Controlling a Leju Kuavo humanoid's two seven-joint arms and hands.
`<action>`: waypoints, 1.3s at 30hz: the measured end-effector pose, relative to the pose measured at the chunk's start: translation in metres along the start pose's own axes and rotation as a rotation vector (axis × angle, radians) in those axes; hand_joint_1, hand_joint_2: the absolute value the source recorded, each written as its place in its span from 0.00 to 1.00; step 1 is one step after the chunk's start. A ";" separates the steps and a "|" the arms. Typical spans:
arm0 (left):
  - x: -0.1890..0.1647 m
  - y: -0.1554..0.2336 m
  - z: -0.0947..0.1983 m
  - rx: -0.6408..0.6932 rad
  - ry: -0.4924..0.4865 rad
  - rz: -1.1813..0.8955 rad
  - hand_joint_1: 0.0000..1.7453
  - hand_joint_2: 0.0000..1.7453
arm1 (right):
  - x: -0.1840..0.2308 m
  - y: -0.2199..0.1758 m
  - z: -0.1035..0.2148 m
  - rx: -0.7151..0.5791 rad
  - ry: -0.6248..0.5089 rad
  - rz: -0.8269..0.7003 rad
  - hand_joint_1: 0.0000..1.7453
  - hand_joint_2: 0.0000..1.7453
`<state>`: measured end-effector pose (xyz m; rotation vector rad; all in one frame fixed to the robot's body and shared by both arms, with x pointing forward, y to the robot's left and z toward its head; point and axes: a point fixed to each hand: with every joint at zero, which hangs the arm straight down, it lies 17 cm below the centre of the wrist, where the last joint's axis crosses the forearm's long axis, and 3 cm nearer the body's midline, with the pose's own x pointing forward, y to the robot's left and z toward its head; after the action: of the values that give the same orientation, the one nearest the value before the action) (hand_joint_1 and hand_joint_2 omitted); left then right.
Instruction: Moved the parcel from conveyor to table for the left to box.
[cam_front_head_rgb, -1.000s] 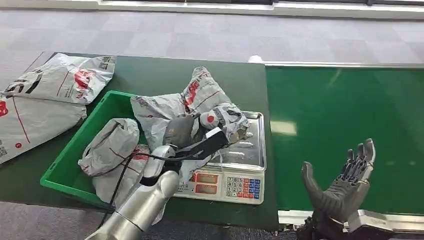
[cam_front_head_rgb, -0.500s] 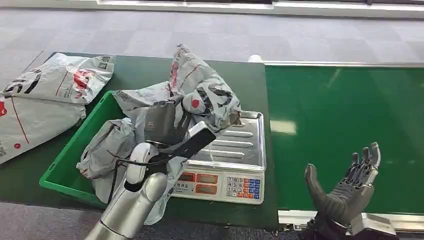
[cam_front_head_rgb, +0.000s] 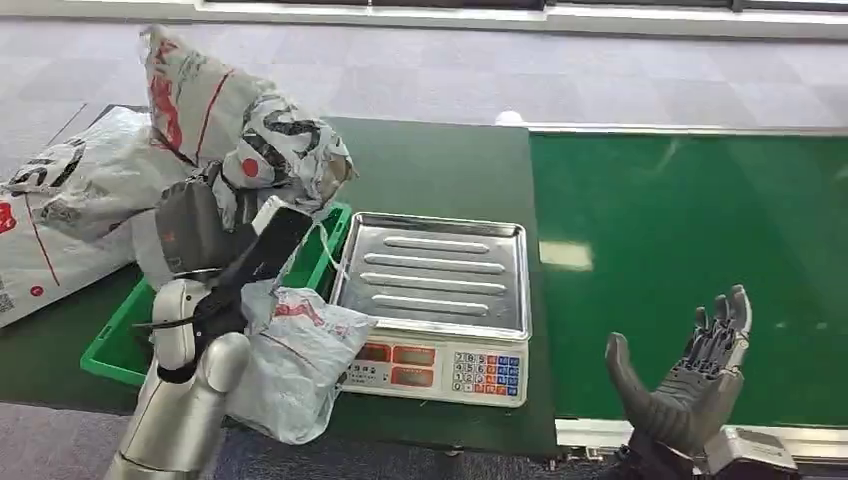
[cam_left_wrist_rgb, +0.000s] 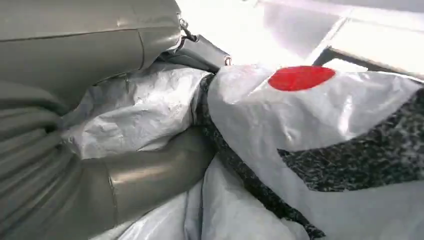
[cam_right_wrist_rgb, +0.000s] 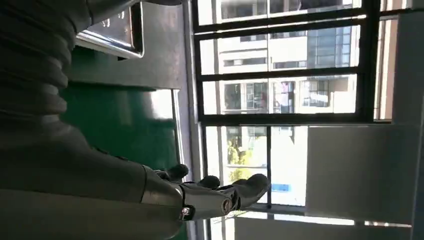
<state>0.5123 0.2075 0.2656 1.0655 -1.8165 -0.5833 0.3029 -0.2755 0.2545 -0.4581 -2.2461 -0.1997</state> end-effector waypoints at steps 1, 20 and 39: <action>-0.016 -0.007 0.002 -0.015 0.030 -0.020 1.00 1.00 | 0.000 0.001 0.000 0.004 0.001 -0.002 0.00 1.00; -0.122 -0.121 0.061 -0.464 0.247 -0.116 0.00 1.00 | 0.000 0.005 -0.003 0.030 -0.007 -0.002 0.00 1.00; -0.123 -0.044 0.046 -0.038 0.247 0.131 0.00 1.00 | -0.004 -0.002 0.002 0.017 0.010 0.009 0.00 1.00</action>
<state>0.5150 0.2885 0.1532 0.9408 -1.6382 -0.3873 0.3030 -0.2777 0.2506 -0.4567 -2.2337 -0.1785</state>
